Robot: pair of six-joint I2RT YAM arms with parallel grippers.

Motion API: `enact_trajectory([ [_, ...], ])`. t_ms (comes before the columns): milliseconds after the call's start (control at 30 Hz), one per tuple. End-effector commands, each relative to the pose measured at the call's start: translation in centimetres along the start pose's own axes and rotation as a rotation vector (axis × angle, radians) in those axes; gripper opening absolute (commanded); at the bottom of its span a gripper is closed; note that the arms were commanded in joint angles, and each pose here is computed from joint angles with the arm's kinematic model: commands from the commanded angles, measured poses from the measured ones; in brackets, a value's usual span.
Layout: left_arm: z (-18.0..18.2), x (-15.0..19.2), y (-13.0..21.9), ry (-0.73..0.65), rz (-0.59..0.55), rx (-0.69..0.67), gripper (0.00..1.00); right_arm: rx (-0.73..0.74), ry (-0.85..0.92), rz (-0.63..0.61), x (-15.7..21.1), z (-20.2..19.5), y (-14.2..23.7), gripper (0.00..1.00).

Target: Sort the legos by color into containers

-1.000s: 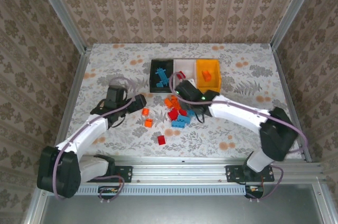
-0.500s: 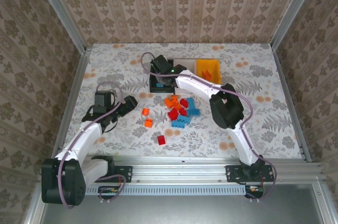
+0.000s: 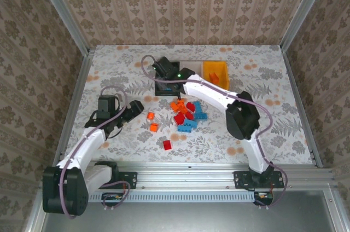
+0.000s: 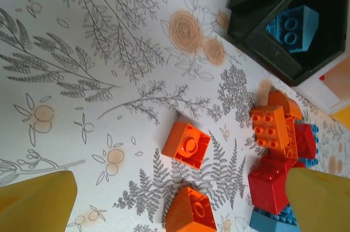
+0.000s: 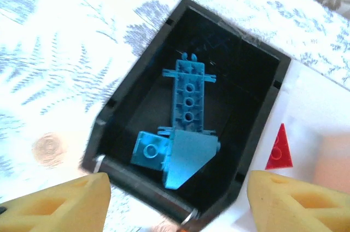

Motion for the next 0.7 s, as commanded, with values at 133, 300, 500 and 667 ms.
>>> enact_trajectory([
  [133, -0.6, 3.0, -1.1, -0.035, 0.060, 0.049, 1.00, -0.014, -0.118, -0.108, 2.6, -1.7, 6.5, 0.69],
  [300, -2.8, 3.7, -1.2, -0.139, 0.065, 0.092, 1.00, -0.018, -0.149, -0.156, 5.9, -3.0, 10.2, 0.72],
  [500, -4.9, 2.8, 0.1, -0.223, -0.009, 0.115, 1.00, -0.287, -0.186, -0.216, 7.6, -2.1, 15.4, 0.97],
  [667, -5.8, 2.6, -0.2, -0.233, -0.045, 0.155, 1.00, -0.267, -0.235, -0.049, 10.8, -2.0, 14.3, 0.91],
])
Point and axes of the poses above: each hand's point on the last joint's axis, 136 mm out from that joint toward the fingers, its own y axis back along the fingers, its own z axis along the line the jaws close on, x = y × z, the point moved 3 cm from there along y, back along the fingers, and after that the axes turned 1 degree about -y, right-handed, at the moved point
